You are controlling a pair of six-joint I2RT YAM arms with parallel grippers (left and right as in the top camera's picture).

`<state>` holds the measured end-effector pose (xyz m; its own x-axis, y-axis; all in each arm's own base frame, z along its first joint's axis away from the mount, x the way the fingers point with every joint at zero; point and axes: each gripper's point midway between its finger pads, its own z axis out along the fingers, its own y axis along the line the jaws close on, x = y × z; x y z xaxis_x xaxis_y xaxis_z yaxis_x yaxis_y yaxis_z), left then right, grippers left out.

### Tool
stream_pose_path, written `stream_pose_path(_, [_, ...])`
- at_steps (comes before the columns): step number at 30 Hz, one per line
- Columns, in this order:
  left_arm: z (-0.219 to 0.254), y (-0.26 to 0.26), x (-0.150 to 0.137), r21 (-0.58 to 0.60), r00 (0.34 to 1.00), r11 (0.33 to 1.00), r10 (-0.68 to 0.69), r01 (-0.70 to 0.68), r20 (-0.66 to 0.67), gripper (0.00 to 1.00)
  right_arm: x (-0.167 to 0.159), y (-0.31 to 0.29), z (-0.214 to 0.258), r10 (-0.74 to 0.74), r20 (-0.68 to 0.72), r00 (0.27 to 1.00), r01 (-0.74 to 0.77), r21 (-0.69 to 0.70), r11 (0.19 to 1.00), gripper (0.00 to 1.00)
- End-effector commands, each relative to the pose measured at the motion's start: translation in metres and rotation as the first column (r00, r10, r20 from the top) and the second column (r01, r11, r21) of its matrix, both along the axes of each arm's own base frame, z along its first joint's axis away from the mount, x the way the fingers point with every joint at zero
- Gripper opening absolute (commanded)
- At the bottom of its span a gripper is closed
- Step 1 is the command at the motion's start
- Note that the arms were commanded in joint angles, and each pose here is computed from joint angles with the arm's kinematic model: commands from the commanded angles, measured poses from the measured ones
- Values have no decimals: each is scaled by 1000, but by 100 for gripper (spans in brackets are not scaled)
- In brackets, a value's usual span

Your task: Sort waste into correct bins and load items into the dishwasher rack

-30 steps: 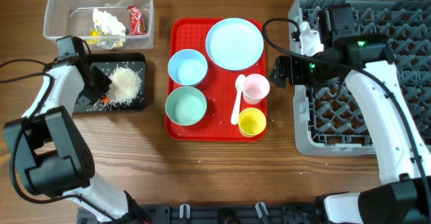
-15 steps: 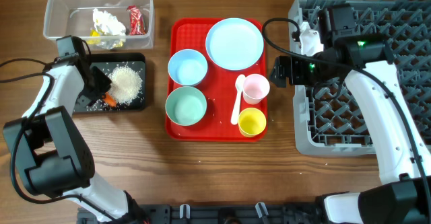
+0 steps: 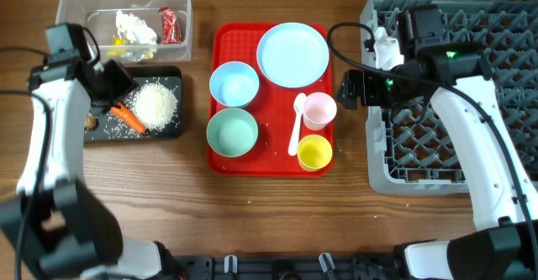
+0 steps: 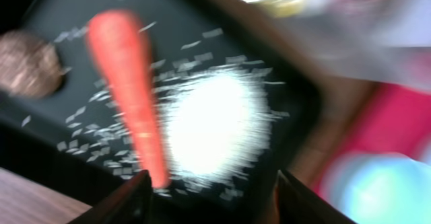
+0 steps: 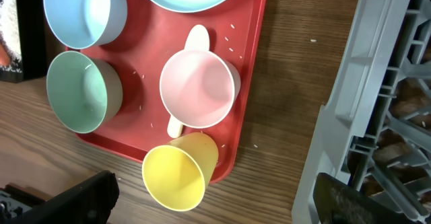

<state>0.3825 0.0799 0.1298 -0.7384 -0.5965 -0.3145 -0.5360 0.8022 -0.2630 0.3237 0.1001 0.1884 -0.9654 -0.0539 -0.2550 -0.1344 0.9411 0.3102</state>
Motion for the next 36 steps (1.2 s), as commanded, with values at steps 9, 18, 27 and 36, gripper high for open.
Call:
stream_pose_path(9, [72, -142, -16, 15, 854, 870, -488, 493, 178, 89, 3, -3, -2, -19, 3, 1000, 19, -12, 1000, 96])
stream_pose_path(18, [71, -187, -26, 15, 790, 803, -588, 595, 174, 100, 5, -3, -1, -18, 12, 1000, 18, -11, 1000, 96])
stream_pose_path(27, [70, -203, -32, 28, 762, 775, -626, 631, 165, 100, 13, 9, 6, 1, 52, 999, -4, 50, 999, 96])
stream_pose_path(36, [73, -146, -6, 131, 851, 867, -497, 481, 167, 100, 17, 43, 16, 83, 112, 990, -97, 129, 987, 95])
